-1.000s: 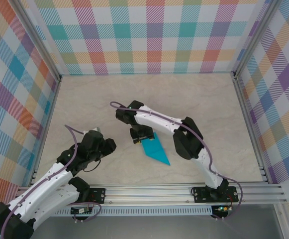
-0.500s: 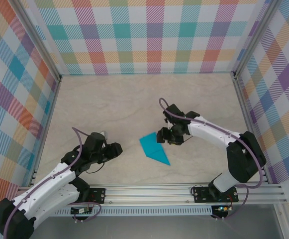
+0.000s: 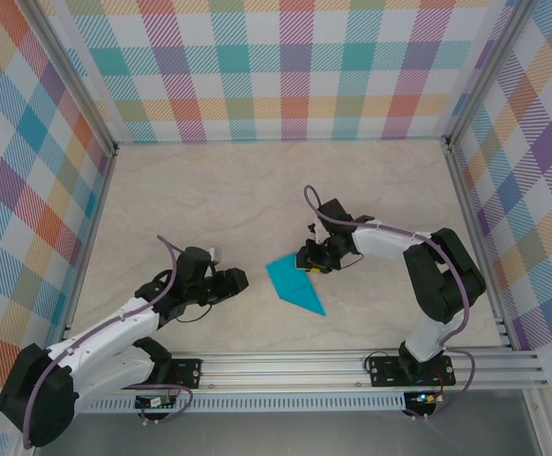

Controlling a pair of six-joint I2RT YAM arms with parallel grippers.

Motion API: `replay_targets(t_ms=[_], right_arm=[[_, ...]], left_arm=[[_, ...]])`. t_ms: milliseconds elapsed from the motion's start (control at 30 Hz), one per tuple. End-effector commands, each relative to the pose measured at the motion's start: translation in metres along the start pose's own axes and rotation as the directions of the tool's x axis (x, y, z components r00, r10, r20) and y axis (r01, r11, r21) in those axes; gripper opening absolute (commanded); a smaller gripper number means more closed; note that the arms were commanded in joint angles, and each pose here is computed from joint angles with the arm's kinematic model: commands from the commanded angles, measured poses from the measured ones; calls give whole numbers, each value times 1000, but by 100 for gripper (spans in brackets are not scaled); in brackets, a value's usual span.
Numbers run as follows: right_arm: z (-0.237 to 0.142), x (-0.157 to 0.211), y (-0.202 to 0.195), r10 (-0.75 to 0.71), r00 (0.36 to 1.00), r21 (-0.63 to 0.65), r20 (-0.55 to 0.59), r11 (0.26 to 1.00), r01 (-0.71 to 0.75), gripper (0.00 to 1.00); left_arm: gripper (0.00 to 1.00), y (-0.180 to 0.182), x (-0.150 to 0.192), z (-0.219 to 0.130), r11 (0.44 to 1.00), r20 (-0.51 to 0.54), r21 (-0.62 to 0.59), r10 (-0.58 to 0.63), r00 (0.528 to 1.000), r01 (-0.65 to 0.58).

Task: Fold a paper plane with a square sheet of paper (pick it up from the middle)
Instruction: Fold the wing for the fifth time at the center of the table.

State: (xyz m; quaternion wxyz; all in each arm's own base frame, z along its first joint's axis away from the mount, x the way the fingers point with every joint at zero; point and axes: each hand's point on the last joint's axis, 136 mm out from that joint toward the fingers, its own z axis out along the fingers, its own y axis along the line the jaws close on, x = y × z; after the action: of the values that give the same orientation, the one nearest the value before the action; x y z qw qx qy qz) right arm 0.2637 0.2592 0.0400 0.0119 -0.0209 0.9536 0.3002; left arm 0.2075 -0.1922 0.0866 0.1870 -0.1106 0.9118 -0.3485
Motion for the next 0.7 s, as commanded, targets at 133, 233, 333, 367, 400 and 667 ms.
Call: replay_targets(t_ms=[133, 233, 333, 367, 400, 667], right_arm=[[10, 12, -18, 69, 997, -43, 36, 997, -67, 22], [14, 21, -24, 121, 992, -68, 44, 991, -118, 17], [13, 28, -27, 172, 983, -95, 57, 981, -167, 15], [12, 30, -31, 196, 978, -92, 69, 978, -189, 15], [11, 31, -32, 211, 974, -100, 81, 974, -203, 16], [-27, 36, -22, 98, 983, -63, 153, 994, -90, 34]], left_arm=[[56, -38, -15, 10, 992, 10, 107, 65, 998, -66], [56, -45, -14, 17, 991, 8, 112, 72, 997, -73], [56, -52, -10, 25, 990, 6, 113, 86, 996, -86], [56, -56, -9, 26, 989, 10, 115, 96, 995, -97], [56, -57, -7, 29, 989, 9, 112, 101, 995, -101], [51, -82, 13, 61, 984, -34, 91, 160, 987, -156]])
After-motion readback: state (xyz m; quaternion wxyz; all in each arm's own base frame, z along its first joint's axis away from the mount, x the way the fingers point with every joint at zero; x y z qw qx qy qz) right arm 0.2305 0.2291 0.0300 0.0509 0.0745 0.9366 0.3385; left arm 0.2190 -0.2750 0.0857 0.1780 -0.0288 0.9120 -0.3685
